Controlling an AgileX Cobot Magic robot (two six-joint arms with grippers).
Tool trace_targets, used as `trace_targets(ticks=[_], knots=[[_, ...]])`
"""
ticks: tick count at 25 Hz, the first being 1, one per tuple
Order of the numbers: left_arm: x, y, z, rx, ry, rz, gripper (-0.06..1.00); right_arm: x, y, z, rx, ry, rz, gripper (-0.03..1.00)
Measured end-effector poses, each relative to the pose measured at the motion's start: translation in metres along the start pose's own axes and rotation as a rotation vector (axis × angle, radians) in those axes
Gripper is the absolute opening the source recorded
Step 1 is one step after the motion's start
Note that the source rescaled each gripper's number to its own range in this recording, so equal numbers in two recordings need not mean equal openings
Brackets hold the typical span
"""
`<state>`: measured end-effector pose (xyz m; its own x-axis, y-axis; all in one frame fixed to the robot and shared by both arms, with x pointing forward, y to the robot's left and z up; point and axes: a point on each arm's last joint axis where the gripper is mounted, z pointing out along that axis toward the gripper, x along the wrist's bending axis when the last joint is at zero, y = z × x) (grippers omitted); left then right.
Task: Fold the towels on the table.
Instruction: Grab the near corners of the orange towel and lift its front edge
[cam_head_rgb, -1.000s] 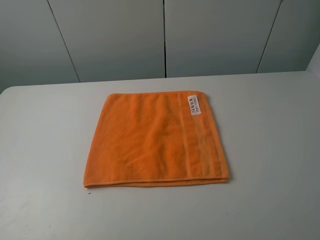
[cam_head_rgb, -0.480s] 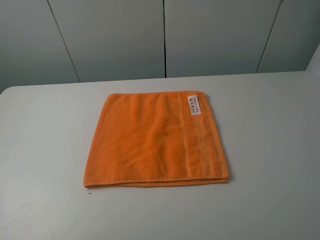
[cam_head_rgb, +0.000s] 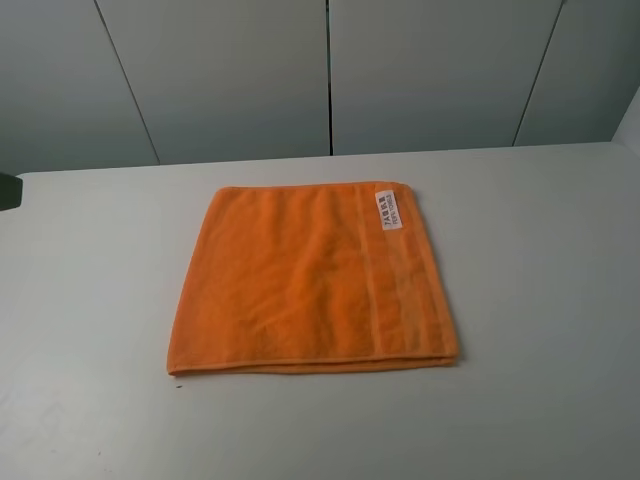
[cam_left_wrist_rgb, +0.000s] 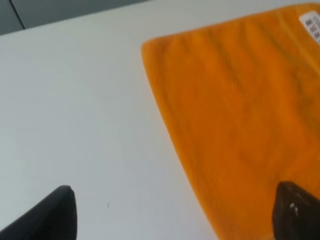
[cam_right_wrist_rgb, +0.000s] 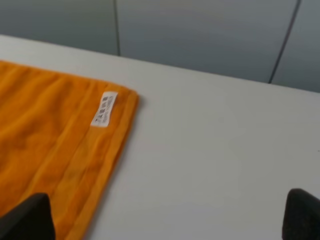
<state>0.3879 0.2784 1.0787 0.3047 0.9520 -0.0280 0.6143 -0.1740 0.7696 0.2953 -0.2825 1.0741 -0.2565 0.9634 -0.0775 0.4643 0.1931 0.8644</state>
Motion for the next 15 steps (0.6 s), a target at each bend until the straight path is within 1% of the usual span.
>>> trace_targets(ticks=[1, 4, 5, 7, 9, 11, 13, 15], knots=[[0.003, 0.004, 0.011, 0.044, -0.014, 0.028, 1.00, 0.000, 0.003, 0.010, 0.039, 0.030, -0.047, 0.99], [0.012, 0.016, 0.039, 0.142, -0.052, 0.116, 1.00, -0.002, 0.005, 0.052, 0.229, 0.138, -0.222, 1.00], [0.015, 0.018, 0.049, 0.174, -0.066, 0.144, 1.00, 0.000, 0.005, 0.063, 0.276, 0.181, -0.287, 1.00], [0.020, 0.023, 0.067, 0.220, -0.092, 0.228, 1.00, 0.006, 0.001, 0.089, 0.391, 0.283, -0.391, 1.00], [0.024, 0.023, 0.084, 0.274, -0.142, 0.354, 1.00, 0.015, 0.001, 0.109, 0.481, 0.375, -0.499, 1.00], [0.021, 0.022, 0.099, 0.316, -0.205, 0.459, 1.00, 0.025, 0.002, 0.127, 0.557, 0.442, -0.606, 1.00], [0.013, 0.019, 0.112, 0.351, -0.270, 0.545, 1.00, 0.036, 0.004, 0.141, 0.600, 0.489, -0.712, 1.00], [0.001, 0.016, 0.123, 0.373, -0.329, 0.626, 1.00, 0.050, 0.005, 0.151, 0.623, 0.532, -0.810, 1.00]])
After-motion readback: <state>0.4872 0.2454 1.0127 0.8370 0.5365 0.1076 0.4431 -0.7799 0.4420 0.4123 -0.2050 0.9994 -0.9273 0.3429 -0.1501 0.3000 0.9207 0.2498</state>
